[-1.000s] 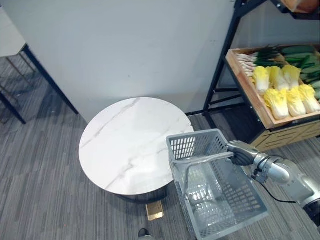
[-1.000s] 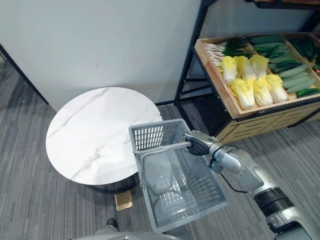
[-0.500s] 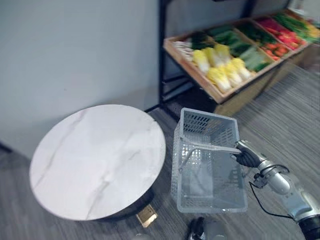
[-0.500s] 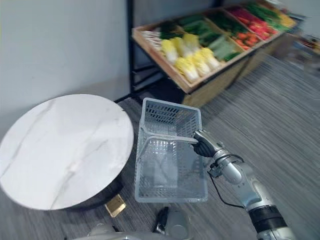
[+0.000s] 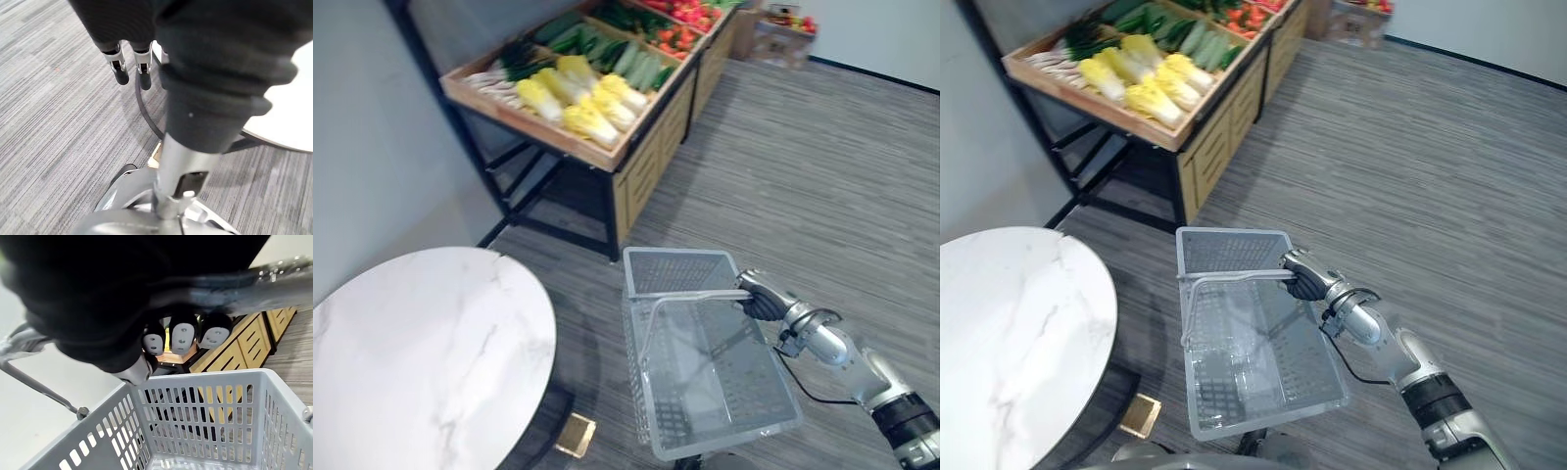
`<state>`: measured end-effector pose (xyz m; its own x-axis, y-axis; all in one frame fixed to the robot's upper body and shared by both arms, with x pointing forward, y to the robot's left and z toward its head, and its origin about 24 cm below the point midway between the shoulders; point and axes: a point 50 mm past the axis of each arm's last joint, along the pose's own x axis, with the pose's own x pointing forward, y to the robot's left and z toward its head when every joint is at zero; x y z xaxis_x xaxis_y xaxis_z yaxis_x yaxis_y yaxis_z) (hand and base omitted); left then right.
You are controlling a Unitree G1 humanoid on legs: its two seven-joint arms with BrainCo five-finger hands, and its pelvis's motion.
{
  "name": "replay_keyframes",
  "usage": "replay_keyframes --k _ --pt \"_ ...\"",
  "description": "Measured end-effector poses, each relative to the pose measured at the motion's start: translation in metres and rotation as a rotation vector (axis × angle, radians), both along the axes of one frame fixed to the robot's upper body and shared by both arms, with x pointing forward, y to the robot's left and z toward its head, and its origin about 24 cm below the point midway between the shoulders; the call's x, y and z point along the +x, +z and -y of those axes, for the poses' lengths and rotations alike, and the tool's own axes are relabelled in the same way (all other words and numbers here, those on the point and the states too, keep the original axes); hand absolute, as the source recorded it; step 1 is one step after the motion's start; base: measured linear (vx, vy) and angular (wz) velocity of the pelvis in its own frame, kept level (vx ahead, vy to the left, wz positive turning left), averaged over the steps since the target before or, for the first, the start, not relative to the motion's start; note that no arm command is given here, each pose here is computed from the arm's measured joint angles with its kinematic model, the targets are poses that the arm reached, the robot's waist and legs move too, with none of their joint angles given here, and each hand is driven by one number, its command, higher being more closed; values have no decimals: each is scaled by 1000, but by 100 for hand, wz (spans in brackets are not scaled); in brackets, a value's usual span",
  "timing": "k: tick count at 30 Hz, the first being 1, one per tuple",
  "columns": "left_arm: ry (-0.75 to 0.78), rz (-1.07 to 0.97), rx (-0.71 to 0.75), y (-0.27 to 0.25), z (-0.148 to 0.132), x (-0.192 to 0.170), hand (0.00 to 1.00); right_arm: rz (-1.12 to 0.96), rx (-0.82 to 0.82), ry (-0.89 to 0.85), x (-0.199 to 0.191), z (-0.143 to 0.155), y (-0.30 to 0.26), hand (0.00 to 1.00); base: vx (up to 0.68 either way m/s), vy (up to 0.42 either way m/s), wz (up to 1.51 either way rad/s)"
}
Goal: Pick vegetable in the basket
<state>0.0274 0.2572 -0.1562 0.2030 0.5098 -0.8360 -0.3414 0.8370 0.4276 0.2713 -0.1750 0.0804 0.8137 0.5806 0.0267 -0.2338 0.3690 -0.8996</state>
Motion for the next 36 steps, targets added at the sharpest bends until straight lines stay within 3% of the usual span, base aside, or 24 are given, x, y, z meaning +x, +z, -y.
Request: replay_keyframes --k 4,11,18,26,36 --pt "-20 -11 -1 1 -3 -3 0 -12 -1 -28 1 4 4 100 -145 -34 -31" --pt "8 4 -98 -8 28 -11 0 -87 -9 -38 -3 2 -8 100 -17 51 -107" --pt "-14 26 -101 -7 29 -5 0 -189 -48 -96 -23 12 -35 100 4 205 -79" --pt "-67 37 -108 -6 34 3 0 -235 -3 -270 -50 45 -50 100 63 60 -1" --pt "-181 223 -70 9 29 66 0 -276 76 -380 -66 51 -70 100 -82 -6 -13"
